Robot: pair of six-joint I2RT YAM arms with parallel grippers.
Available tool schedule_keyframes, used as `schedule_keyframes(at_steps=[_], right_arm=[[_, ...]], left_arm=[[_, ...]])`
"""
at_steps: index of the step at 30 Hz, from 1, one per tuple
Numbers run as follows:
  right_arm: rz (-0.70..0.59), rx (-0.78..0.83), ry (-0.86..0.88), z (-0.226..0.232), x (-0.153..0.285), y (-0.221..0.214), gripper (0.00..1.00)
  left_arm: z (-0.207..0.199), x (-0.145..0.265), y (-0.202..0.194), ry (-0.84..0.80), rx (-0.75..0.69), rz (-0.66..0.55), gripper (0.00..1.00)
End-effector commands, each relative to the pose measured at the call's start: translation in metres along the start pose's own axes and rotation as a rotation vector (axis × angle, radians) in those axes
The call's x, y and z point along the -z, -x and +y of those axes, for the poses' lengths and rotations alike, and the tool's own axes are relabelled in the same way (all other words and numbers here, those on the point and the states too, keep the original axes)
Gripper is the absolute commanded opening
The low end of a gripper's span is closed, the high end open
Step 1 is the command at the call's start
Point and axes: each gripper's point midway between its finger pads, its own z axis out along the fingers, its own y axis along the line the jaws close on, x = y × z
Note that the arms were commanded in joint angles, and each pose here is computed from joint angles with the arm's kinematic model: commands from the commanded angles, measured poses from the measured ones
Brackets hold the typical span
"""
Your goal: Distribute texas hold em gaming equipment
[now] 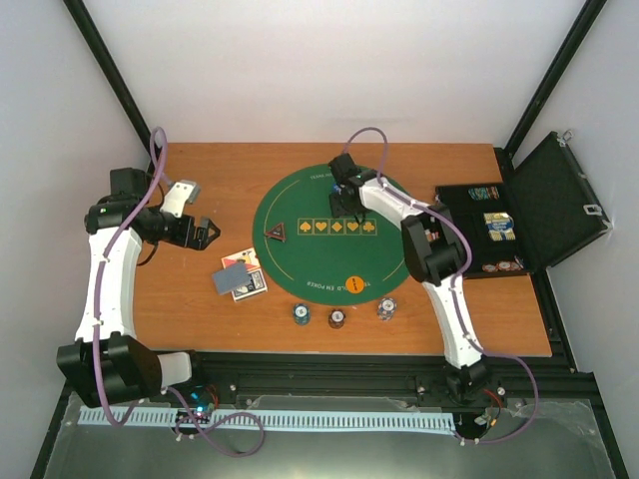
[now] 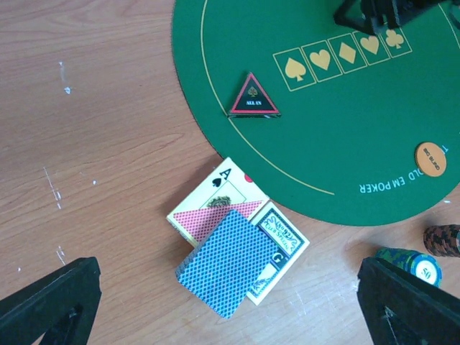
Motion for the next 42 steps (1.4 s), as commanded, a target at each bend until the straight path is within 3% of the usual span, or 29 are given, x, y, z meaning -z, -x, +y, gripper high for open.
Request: schedule_keyframes(at_steps=[1, 9, 15, 31, 42], right_arm=[[-0.053, 0.061, 0.054, 0.027, 0.073, -0.018, 0.64], [0.050, 0.126, 0.056, 0.041, 0.103, -0.151, 0.74], [0.089, 0.148, 0.029, 0.035, 0.109, -0.203, 0.75], [0.110, 0.155, 0.014, 0.019, 0.123, -0.227, 0.67], [0.143, 0.156, 0.031, 0.017, 0.117, -0.238, 0.69]], left_arm=[[-0.014, 0.013, 0.003, -0.045, -0.036, -0.012, 1.00], [-0.021, 0.019, 0.001, -0.063, -0.027, -0.016, 1.00], [-0.022, 0.021, 0.001, -0.062, -0.022, -0.014, 1.00], [-0.021, 0.028, 0.000, -0.021, -0.039, -0.025, 1.00], [-0.024, 0.036, -0.001, -0.004, -0.055, -0.033, 1.00]])
